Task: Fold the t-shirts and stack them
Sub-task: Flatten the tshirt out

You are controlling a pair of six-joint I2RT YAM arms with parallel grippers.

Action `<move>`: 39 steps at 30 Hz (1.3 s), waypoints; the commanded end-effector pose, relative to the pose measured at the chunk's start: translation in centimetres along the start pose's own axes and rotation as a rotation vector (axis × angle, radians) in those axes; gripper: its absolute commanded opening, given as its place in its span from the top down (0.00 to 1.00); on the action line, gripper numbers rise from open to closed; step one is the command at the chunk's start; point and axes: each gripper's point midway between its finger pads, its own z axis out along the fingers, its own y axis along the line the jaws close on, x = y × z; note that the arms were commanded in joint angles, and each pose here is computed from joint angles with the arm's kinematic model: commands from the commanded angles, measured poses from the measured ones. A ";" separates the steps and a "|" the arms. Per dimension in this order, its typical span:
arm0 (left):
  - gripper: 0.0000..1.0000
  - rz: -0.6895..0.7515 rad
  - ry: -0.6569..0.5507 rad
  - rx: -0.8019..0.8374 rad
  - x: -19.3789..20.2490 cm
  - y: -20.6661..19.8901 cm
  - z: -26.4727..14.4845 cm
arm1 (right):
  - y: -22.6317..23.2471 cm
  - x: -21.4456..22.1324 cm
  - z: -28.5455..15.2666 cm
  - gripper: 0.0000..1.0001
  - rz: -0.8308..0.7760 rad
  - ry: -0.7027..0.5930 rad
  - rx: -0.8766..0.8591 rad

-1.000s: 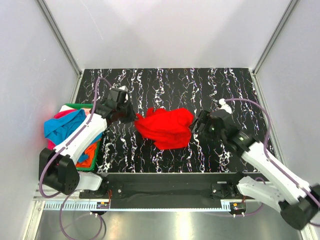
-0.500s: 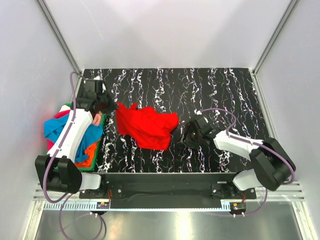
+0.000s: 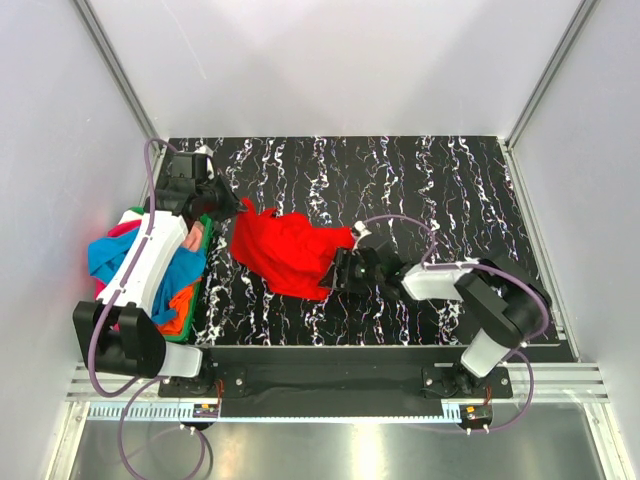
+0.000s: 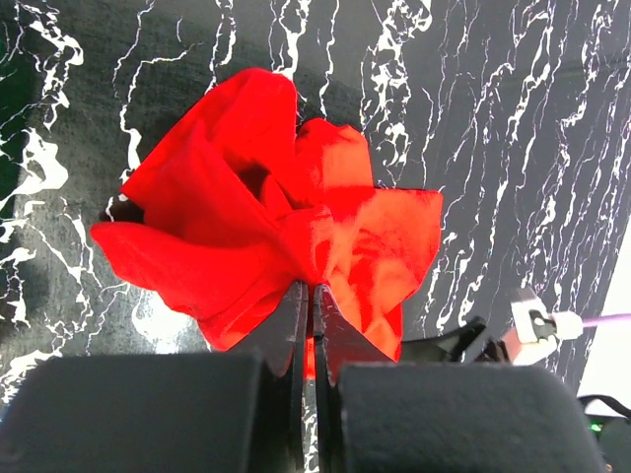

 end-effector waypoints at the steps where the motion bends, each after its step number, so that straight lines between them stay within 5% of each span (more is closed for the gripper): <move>1: 1.00 0.031 -0.036 0.071 -1.1 -1.5 -0.3 | 2.0 -1.3 1.7 0.34 -0.063 -0.037 -0.056; 3: 1.00 0.034 -0.036 0.084 -1.3 -1.8 -0.3 | 0.6 -1.9 2.0 0.44 -0.041 -0.075 0.025; 4: 1.00 0.036 -0.041 0.093 -1.5 -2.0 -0.4 | 0.1 -3.0 1.9 0.68 -0.049 -0.109 0.079; 7: 1.00 0.040 -0.057 0.139 -2.7 -3.6 -1.0 | -1.8 -7.4 -1.9 1.00 -0.072 -0.244 0.327; 9: 1.00 0.043 -0.098 0.199 -4.4 -5.9 -2.7 | -2.7 -9.9 -7.0 1.00 -0.103 -0.330 0.504; 14: 1.00 0.091 -0.284 0.290 -9.0 -11.0 -10.2 | 2.6 -16.9 -19.0 1.00 -0.218 -0.567 0.604; 20: 1.00 0.147 -0.291 0.348 -7.2 -13.3 -13.9 | 3.2 -16.9 -26.1 1.00 -0.249 -0.596 0.696; 31: 1.00 0.169 0.070 0.121 3.6 -5.0 -1.2 | -3.2 -11.6 -21.0 0.94 -0.228 -0.349 0.819; 34: 1.00 0.181 0.114 0.046 3.6 -3.7 2.5 | -5.1 -12.2 -20.4 0.97 -0.218 -0.322 0.905; 39: 1.00 0.198 -0.017 0.104 -2.7 -8.4 1.8 | -6.1 -16.7 -22.3 1.00 -0.184 -0.396 1.019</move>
